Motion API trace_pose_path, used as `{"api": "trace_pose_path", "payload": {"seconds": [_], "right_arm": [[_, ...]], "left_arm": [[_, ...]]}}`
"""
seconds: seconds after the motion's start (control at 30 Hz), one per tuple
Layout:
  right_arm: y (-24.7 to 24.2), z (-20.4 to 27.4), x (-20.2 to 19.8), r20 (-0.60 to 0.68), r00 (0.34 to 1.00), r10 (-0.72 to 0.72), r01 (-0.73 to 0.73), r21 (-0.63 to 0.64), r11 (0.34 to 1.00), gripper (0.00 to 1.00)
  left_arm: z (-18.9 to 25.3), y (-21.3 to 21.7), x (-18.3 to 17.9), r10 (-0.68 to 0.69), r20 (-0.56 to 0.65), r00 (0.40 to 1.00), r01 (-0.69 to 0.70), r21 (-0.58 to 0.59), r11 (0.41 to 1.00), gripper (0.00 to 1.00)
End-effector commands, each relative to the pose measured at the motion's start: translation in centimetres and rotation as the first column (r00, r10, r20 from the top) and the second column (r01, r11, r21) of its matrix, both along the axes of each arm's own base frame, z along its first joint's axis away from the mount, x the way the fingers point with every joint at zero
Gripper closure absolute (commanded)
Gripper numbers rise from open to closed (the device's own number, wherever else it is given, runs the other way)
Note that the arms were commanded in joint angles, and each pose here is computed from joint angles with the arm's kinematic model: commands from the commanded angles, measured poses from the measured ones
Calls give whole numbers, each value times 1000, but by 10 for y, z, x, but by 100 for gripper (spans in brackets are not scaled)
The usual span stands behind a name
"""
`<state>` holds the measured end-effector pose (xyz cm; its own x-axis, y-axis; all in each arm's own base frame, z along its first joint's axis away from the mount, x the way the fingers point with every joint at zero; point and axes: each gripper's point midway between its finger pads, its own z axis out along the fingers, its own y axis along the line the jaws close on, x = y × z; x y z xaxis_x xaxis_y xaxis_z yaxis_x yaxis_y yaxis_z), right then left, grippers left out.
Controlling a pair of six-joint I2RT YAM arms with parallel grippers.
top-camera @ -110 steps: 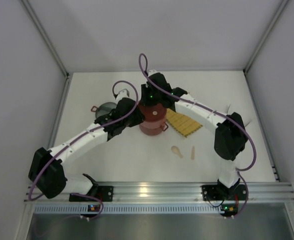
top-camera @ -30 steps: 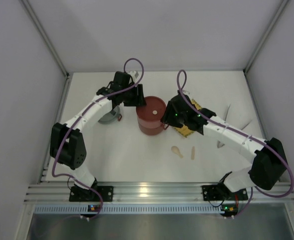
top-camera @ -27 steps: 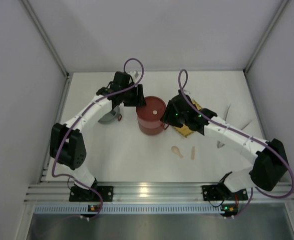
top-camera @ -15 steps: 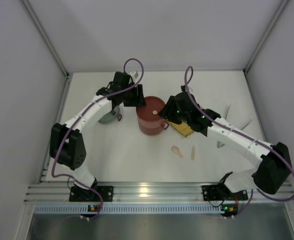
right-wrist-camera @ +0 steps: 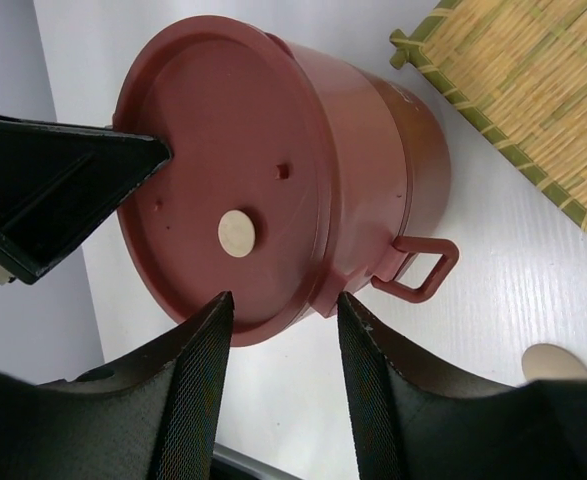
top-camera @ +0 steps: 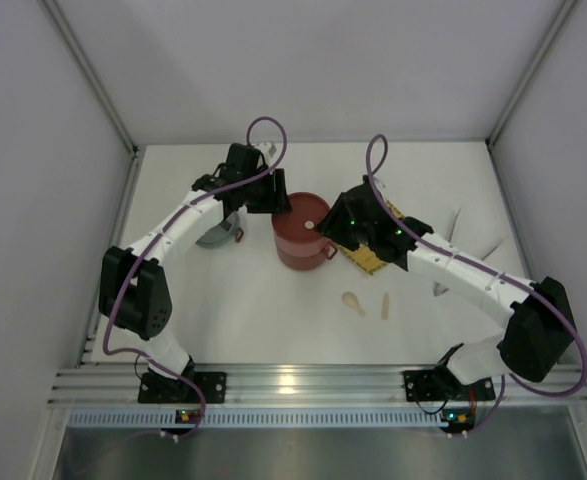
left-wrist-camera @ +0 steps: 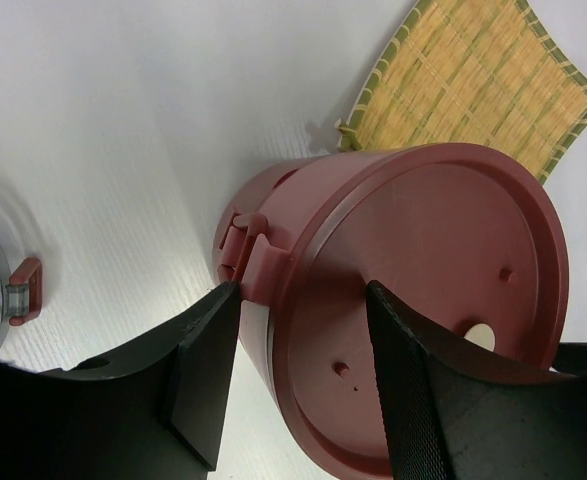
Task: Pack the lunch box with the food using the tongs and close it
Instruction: Open the fastener on the packing box.
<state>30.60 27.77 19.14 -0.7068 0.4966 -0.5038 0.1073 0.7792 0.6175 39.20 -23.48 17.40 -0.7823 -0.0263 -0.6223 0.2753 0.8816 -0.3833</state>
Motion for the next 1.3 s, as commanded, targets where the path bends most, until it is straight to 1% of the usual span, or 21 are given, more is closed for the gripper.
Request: {"api": "trace_pose_path", "payload": {"seconds": [0.0,0.23,0.47,0.7,0.77,0.8,0.93,1.0,1.03,1.1,1.2,1.23,1.27], "right_arm": [[-3,5,14,19,997,-74,73,31,997,55],[-15,-4,8,2,994,-110,110,5,994,55],[-9,0,14,-5,993,-116,116,18,993,55],[-2,-16,10,-49,994,-96,97,21,995,70],[-2,-18,10,-50,994,-95,96,22,995,73],[-2,-19,11,-48,994,-94,95,19,995,77],[-2,-16,14,-33,997,-69,69,-20,997,86],[-2,-9,18,-8,999,-43,43,-47,998,87],[-4,-14,18,-23,999,-33,31,-79,996,88],[-5,-9,23,-3,1000,-6,5,-115,993,89],[-7,-16,31,-20,999,41,-44,-158,986,90],[-5,-17,31,-25,996,85,-88,-166,982,90],[-8,-16,37,-30,996,86,-90,-172,981,90]], "left_arm": [[18,-1,-8,-9,25,1000,9,-26,1000,42],[16,0,-8,-3,22,1000,4,-24,1000,42],[14,0,-9,-3,12,1000,4,-30,1000,42],[14,0,-13,0,7,1000,0,-36,999,43],[15,1,-14,4,9,1000,-3,-39,999,44],[12,2,-16,6,-1,1000,-6,-40,999,45],[13,2,-25,1,-13,1000,-2,-55,998,49],[15,3,-28,3,-13,1000,-3,-60,998,51],[16,4,-31,3,-11,1000,-4,-65,998,51],[21,6,-36,4,-5,1000,-5,-77,997,52],[25,6,-45,-1,-7,1000,0,-94,996,54],[26,6,-47,-2,-8,1000,1,-100,995,54],[24,7,-50,-4,-16,1000,2,-102,995,55]]}}
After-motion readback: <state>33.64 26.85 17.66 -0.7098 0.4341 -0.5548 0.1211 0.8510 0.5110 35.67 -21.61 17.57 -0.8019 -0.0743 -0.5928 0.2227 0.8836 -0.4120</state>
